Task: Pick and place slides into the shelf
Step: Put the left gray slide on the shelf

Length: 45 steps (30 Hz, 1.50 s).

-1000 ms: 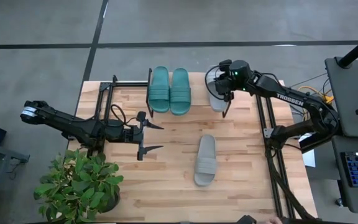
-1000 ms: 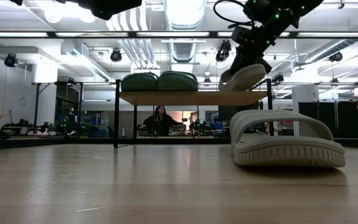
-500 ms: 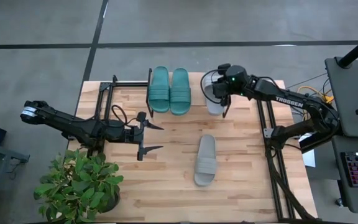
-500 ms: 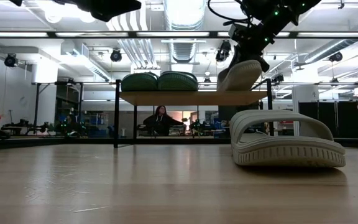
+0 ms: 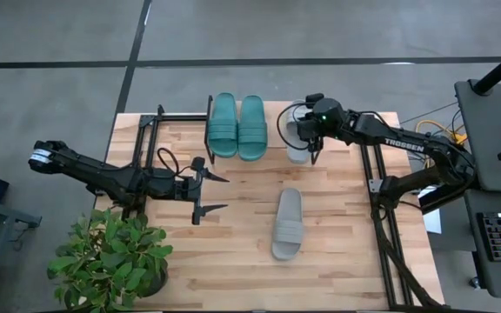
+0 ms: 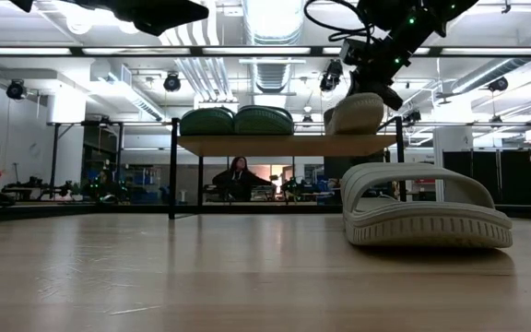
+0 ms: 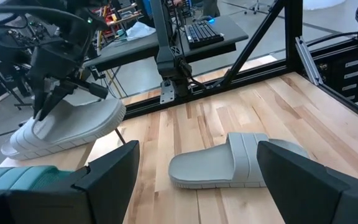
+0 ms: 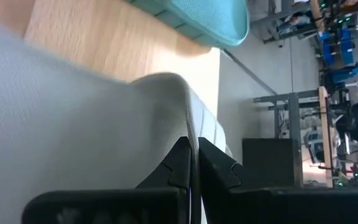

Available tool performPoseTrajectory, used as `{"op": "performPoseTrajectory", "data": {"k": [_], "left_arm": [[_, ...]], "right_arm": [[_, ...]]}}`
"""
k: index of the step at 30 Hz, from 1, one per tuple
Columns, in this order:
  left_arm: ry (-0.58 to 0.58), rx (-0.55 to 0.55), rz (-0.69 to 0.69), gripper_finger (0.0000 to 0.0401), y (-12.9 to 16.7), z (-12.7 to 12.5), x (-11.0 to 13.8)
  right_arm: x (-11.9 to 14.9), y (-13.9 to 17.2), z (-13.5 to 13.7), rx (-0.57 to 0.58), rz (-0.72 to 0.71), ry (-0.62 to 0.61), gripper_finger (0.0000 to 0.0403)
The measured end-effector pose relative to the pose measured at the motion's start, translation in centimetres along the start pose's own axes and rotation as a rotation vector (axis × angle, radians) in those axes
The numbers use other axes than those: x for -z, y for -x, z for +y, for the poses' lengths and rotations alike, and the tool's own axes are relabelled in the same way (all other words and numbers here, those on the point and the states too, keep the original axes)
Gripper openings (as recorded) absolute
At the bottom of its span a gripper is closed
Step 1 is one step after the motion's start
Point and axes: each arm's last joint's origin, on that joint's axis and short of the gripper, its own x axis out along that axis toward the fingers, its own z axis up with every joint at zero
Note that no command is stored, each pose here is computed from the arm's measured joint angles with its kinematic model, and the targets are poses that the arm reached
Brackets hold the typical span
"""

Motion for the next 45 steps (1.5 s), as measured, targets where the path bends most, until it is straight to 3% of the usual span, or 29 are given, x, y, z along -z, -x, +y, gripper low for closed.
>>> {"op": "performPoseTrajectory", "data": {"k": [9, 13, 31, 38, 45], "left_arm": [[0.0, 0.0, -0.001, 0.0308, 0.0, 0.0, 0.0], [0.0, 0.0, -0.001, 0.0308, 0.0, 0.0, 0.0], [-0.001, 0.0, -0.002, 0.0308, 0.0, 0.0, 0.0], [-0.001, 0.0, -0.001, 0.0308, 0.0, 0.0, 0.0], [-0.001, 0.0, -0.001, 0.0308, 0.0, 0.0, 0.0]], "right_arm": [[0.5, 0.9, 0.2, -0.022, 0.023, 0.029, 0.0008], [0.5, 1.4, 0.1, -0.014, 0.015, -0.013, 0.0015], [0.7, 2.0, 0.1, -0.018, 0.024, -0.051, 0.0153], [0.8, 2.9, -0.2, 0.055, 0.075, -0.066, 0.0171], [0.7, 5.1, -0.5, 0.1, 0.022, -0.118, 0.0166]]}}
